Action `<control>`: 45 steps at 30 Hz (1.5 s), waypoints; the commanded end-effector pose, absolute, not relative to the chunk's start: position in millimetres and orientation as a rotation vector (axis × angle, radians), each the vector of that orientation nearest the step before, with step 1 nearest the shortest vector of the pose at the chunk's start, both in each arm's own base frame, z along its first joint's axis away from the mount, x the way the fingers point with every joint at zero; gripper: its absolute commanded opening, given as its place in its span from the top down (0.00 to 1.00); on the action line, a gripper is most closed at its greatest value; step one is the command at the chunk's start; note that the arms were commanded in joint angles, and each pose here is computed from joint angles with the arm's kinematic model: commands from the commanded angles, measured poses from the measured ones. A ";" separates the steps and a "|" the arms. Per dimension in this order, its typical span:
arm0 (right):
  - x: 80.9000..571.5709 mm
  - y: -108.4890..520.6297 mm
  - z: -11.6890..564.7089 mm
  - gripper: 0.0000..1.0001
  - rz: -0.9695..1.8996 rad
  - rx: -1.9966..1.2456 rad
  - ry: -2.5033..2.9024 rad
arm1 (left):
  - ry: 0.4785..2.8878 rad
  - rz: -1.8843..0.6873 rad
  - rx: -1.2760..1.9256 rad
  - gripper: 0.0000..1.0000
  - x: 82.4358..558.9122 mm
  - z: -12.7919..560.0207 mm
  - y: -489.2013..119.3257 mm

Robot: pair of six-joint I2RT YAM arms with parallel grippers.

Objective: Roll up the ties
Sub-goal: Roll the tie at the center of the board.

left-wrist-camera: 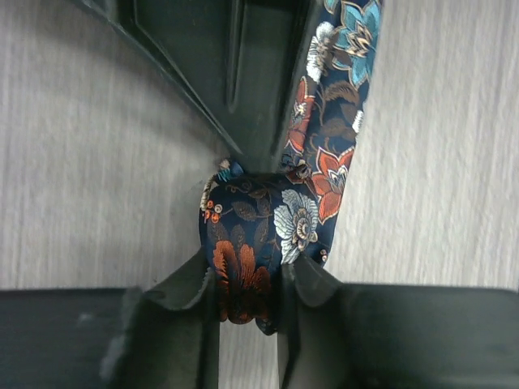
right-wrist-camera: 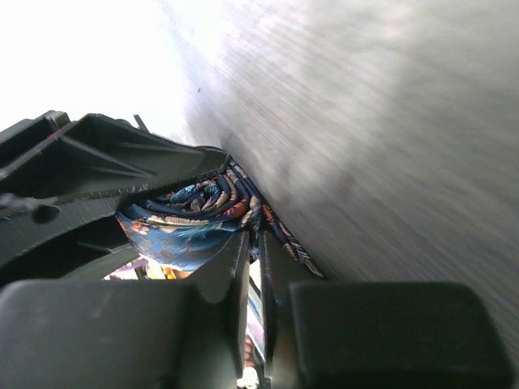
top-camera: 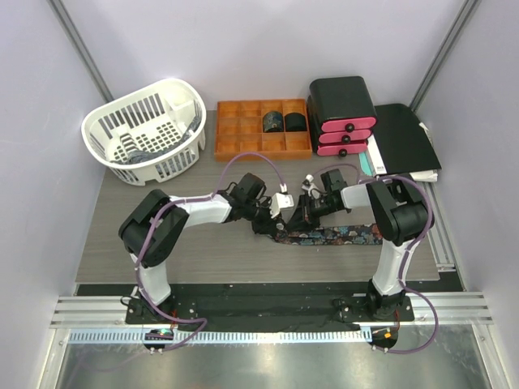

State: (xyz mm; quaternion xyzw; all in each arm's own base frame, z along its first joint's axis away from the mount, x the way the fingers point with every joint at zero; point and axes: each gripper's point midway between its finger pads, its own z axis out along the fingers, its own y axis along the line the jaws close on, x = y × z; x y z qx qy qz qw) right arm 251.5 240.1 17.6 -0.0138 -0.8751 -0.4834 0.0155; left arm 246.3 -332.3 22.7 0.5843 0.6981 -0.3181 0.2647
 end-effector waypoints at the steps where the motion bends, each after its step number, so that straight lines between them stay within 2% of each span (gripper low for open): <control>1: 275.9 209.6 32.9 0.80 -1.441 -0.049 -2.862 | 1.984 -0.814 1.589 0.88 245.6 2.4 -324.1; 7: 252.8 201.1 61.3 0.78 -1.473 0.013 -2.819 | 2.077 -0.757 1.455 0.94 268.5 -4.3 -330.2; 14: 233.6 195.8 18.1 0.87 -1.304 0.003 -2.806 | 2.047 -0.830 1.353 0.96 286.0 22.2 -346.0; 19: 247.6 180.1 -18.8 0.89 -1.138 -0.104 -2.829 | 1.975 -0.967 1.332 0.92 282.2 45.8 -352.9; 25: 247.5 173.1 -38.7 0.89 -1.069 -0.210 -2.794 | 1.829 -1.072 1.460 0.81 266.3 64.5 -351.6; 30: 250.9 170.0 -43.8 0.89 -1.038 -0.214 -2.816 | 1.686 -1.066 1.665 0.76 247.7 61.7 -338.1; 33: 252.8 169.2 -45.5 0.89 -1.031 -0.219 -2.822 | 1.704 -1.020 1.732 0.77 244.7 47.0 -329.1; 37: 260.6 175.2 -28.7 0.89 -1.125 -0.172 -2.836 | 1.868 -0.877 1.758 0.80 256.6 18.5 -314.9; 39: 267.8 180.8 -6.9 0.85 -1.226 -0.124 -2.860 | 1.933 -0.807 1.753 0.81 263.3 6.2 -308.9; 45: 289.3 194.3 38.8 0.79 -1.463 -0.016 -2.903 | 1.985 -0.765 1.728 0.83 268.3 -2.3 -307.1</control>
